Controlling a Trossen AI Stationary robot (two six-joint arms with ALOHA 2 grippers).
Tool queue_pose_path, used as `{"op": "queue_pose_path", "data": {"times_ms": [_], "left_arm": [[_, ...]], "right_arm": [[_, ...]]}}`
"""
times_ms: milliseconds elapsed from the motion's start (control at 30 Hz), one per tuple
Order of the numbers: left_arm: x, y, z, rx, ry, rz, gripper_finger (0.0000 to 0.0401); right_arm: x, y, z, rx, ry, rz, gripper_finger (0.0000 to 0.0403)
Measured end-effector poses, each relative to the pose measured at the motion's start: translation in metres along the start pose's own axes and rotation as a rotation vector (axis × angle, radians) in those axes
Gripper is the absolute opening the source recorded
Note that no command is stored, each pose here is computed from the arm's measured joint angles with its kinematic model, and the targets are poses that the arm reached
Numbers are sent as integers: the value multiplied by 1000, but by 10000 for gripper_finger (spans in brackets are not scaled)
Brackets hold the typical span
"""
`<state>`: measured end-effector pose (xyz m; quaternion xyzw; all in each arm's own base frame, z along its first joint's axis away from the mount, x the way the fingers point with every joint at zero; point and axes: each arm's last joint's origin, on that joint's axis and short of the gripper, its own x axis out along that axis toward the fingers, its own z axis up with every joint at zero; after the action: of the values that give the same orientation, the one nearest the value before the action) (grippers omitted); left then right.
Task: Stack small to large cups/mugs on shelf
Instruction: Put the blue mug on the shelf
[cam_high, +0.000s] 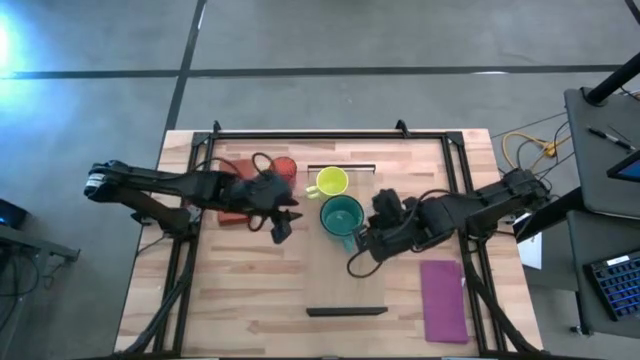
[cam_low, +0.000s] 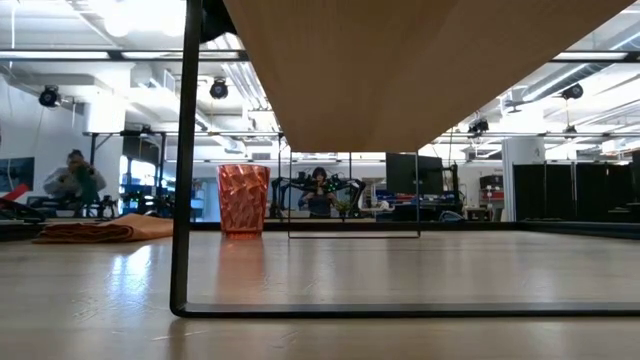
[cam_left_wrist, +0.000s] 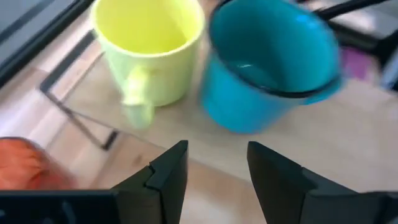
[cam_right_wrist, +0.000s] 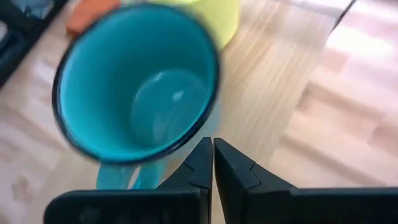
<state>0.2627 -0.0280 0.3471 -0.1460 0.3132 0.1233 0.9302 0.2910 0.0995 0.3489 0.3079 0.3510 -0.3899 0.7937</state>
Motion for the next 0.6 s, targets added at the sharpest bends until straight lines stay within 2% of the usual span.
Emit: {"op": "queue_pose_path", "data": {"times_ms": [100, 333, 600], "left_arm": [[-2, -10, -6, -29, -3, -47, 152], [25, -36, -11, -42, -3, -95, 152], [43, -40, -15, -28, 20, -72, 152]], "right_arm": [[4, -8, 14, 4, -32, -44, 9], [21, -20, 45, -37, -32, -92, 9], [33, -10, 60, -53, -33, 44, 9]]}}
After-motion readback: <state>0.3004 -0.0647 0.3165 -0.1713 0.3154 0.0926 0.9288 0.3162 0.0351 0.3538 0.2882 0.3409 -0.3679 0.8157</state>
